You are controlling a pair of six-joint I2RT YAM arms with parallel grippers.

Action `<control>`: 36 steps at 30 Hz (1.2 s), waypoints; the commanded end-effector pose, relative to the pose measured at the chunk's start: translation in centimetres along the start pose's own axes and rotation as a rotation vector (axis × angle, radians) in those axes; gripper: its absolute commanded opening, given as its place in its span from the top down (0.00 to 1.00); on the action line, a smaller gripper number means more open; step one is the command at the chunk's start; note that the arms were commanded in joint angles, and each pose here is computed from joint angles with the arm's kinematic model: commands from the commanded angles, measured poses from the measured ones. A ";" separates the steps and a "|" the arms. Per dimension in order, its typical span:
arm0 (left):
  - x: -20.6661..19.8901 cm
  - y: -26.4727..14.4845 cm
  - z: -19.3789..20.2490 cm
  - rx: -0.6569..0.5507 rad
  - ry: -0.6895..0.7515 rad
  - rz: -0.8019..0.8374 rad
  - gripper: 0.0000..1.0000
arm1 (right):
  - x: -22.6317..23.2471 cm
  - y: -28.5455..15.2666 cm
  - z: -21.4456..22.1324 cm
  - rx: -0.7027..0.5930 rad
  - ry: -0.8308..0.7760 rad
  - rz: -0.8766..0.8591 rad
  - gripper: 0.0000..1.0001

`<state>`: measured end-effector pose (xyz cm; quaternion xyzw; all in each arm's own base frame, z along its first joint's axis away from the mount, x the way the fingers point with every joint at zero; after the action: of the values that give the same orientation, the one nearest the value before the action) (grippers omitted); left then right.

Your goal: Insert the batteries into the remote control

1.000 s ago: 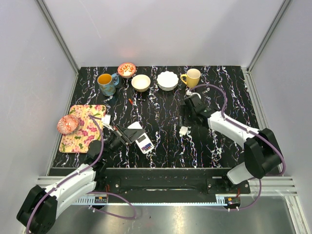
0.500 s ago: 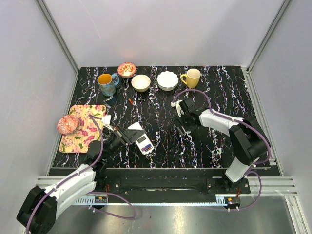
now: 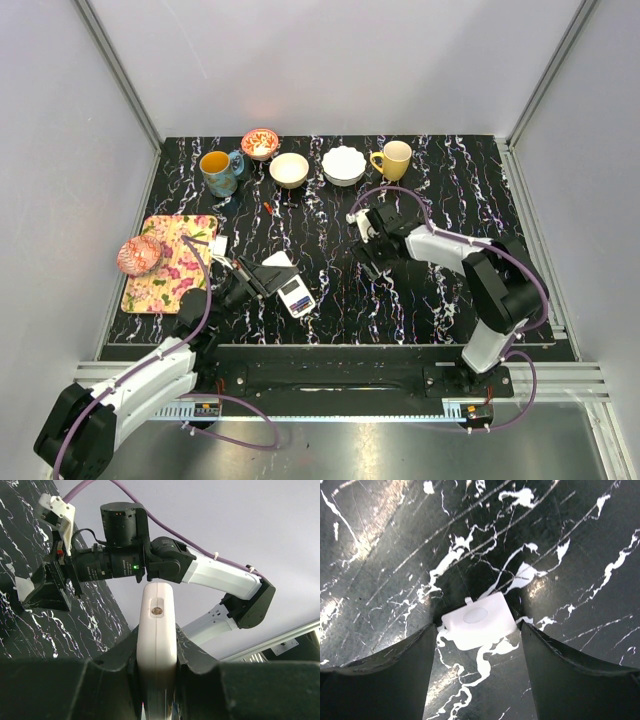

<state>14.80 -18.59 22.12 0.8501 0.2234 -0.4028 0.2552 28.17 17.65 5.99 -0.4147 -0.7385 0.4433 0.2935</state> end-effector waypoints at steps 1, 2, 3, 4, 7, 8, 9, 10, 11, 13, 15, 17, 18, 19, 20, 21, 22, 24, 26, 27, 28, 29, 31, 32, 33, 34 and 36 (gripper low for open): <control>-0.3 -0.4 0.3 0.003 0.014 0.037 1.00 | 0.1 1.3 -0.6 0.008 -0.027 -0.005 0.27; -0.3 -0.5 0.2 0.002 0.015 0.038 1.00 | 0.0 1.5 -0.7 0.009 -0.020 0.000 0.27; -0.2 -0.4 0.2 0.002 0.013 0.033 1.00 | 0.1 1.7 -0.5 0.017 -0.016 0.002 0.28; -0.3 -0.4 0.2 0.002 0.013 0.036 1.00 | -0.1 1.8 -0.6 0.019 -0.012 0.015 0.28; -0.1 -0.4 0.3 0.001 0.014 0.031 1.00 | -0.2 2.1 -0.3 0.030 0.005 0.027 0.30; -0.2 -0.4 0.2 -0.001 0.014 0.031 1.00 | -0.2 2.0 -0.3 0.030 0.010 0.025 0.31; -0.1 -0.4 0.2 -0.002 0.013 0.027 1.00 | -0.2 1.9 -0.3 0.030 0.017 0.027 0.32; 0.0 -0.4 0.3 0.000 0.013 0.027 1.00 | 0.0 1.7 -0.2 0.029 0.034 0.022 0.32; 0.0 -0.4 0.2 -0.002 0.014 0.024 1.00 | 0.1 1.4 -0.3 0.026 0.043 0.013 0.34; 0.0 -0.3 0.2 -0.005 0.014 0.023 1.00 | 0.7 1.2 -0.2 0.033 0.081 -0.018 0.35; 0.2 -0.3 0.2 -0.004 0.014 0.018 1.00 | 1.1 0.5 -1.1 0.013 0.087 -0.021 0.36; 0.1 -0.3 0.2 -0.004 0.011 0.022 1.00 | 1.3 -0.3 -1.2 0.038 0.134 -0.025 0.34; 0.2 -0.3 0.2 -0.008 0.011 0.018 1.00 | 1.5 -0.6 -1.8 0.035 0.144 -0.033 0.33; 0.2 -0.4 0.2 -0.009 0.011 0.017 1.00 | 1.8 -0.8 -1.4 0.074 0.162 -0.041 0.33; 0.1 -0.4 0.1 -0.014 0.012 0.018 1.00 | 1.9 -0.8 -1.3 0.095 0.173 -0.044 0.33; 0.1 -0.4 0.1 -0.015 0.011 0.019 1.00 | 2.0 -1.0 -1.6 0.096 0.182 -0.049 0.33; 0.1 -0.4 0.1 -0.016 0.011 0.018 1.00 | 2.3 -1.2 -1.3 0.118 0.208 -0.060 0.33; -0.1 -0.4 0.0 -0.022 0.014 0.025 1.00 | 2.6 -1.5 -1.1 0.127 0.222 -0.073 0.33; -0.1 -0.5 0.0 -0.027 0.014 0.022 1.00 | 2.7 -1.9 -0.9 0.123 0.231 -0.081 0.33; -0.1 -0.6 0.0 -0.027 0.012 0.021 1.00 | 2.7 -1.9 -0.5 0.128 0.232 -0.080 0.33; 0.0 -0.6 0.0 -0.028 0.011 0.017 1.00 | 2.6 -1.9 -0.4 0.129 0.236 -0.077 0.33; 0.0 -0.6 -0.1 -0.032 0.014 0.018 1.00 | 2.6 -2.0 -0.3 0.128 0.233 -0.075 0.33; 0.0 -0.6 0.0 -0.030 0.014 0.017 1.00 | 2.2 -1.9 0.2 0.134 0.229 -0.048 0.31; -0.1 -0.6 -0.1 -0.032 0.013 0.018 1.00 | 2.1 -1.8 0.3 0.136 0.224 -0.043 0.28; -0.1 -0.6 0.0 -0.030 0.012 0.018 1.00 | 2.1 -1.7 0.5 0.139 0.222 -0.039 0.26; 0.0 -0.6 0.0 -0.031 0.010 0.016 1.00 | 2.0 -1.6 0.5 0.136 0.212 -0.039 0.23; 0.0 -0.5 0.0 -0.035 0.011 0.016 1.00 | 1.8 -1.3 0.7 0.149 0.203 -0.024 0.19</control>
<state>14.67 -18.44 22.53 0.8510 0.2214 -0.3970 0.2629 27.11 19.12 7.12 -0.4262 -0.6830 0.4323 0.4061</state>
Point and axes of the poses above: each gripper's point midway between its finger pads, its own y axis out along the fingers, its own x axis along the line the jaws close on, z = x × y, the point moved 5 cm from there along -y, back along the fingers, and after that the axes turned 12 degrees about y, right-handed, at the moved point
